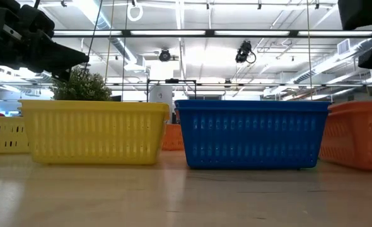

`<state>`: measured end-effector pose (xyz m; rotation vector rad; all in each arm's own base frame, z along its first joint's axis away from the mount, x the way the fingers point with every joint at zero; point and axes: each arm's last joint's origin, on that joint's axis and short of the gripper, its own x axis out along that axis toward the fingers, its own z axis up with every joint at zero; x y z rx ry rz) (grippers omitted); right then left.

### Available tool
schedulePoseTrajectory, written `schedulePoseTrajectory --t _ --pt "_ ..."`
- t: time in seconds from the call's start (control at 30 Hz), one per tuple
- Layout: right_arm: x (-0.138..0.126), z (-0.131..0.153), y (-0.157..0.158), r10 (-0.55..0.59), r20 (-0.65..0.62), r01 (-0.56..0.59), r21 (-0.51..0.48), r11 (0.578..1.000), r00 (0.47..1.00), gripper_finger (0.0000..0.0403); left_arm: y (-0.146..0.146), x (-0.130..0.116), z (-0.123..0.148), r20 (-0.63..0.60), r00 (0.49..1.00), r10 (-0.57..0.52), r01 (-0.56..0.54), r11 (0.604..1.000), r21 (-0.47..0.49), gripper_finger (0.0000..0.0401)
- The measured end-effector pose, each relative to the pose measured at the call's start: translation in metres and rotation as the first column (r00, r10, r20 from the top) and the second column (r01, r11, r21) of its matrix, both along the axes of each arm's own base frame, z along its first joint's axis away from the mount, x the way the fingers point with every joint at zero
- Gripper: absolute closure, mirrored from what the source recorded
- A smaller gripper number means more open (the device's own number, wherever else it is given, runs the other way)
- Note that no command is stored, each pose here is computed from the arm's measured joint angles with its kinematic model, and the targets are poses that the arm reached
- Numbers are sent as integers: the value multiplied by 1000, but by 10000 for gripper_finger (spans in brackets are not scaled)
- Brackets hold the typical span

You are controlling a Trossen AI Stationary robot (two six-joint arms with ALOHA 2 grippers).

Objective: Stack baskets by color
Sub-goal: Move the bottom orange bins to the right of the right blue bins, then stack the top orange bin on top of the bottom orange bins

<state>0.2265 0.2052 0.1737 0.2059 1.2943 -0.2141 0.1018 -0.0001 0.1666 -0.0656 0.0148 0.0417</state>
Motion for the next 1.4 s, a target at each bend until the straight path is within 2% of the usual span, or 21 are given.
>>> schedulePoseTrajectory --t 0.33,0.5,0.67,0.8,0.87,1.03,1.23,1.4 --pt "-12 0 -6 64 -89 -75 -119 990 994 395 0 0 0 0 1000 0 0 1000 0 368" --pt "-14 0 -5 160 -79 -172 -183 968 984 389 0 0 0 0 1000 0 0 1000 0 370" --pt "-14 3 -3 189 -84 -201 -171 965 978 392 0 0 0 0 1000 0 0 1000 0 364" --pt "-6 27 7 197 -4 -197 -92 976 980 390 0 0 0 0 1000 0 0 1000 0 363" --pt "1 40 12 205 74 -199 -83 976 976 388 0 0 0 0 1000 0 0 1000 0 366" --pt "24 57 16 260 339 -203 -195 960 904 382 0 0 0 0 1000 0 0 1000 0 373" --pt "66 44 -28 374 358 -274 -300 914 856 374 0 0 0 0 1000 0 0 1000 0 368" --pt "110 46 -98 469 408 -366 -308 878 783 359 0 0 0 0 1000 0 0 1000 0 365"
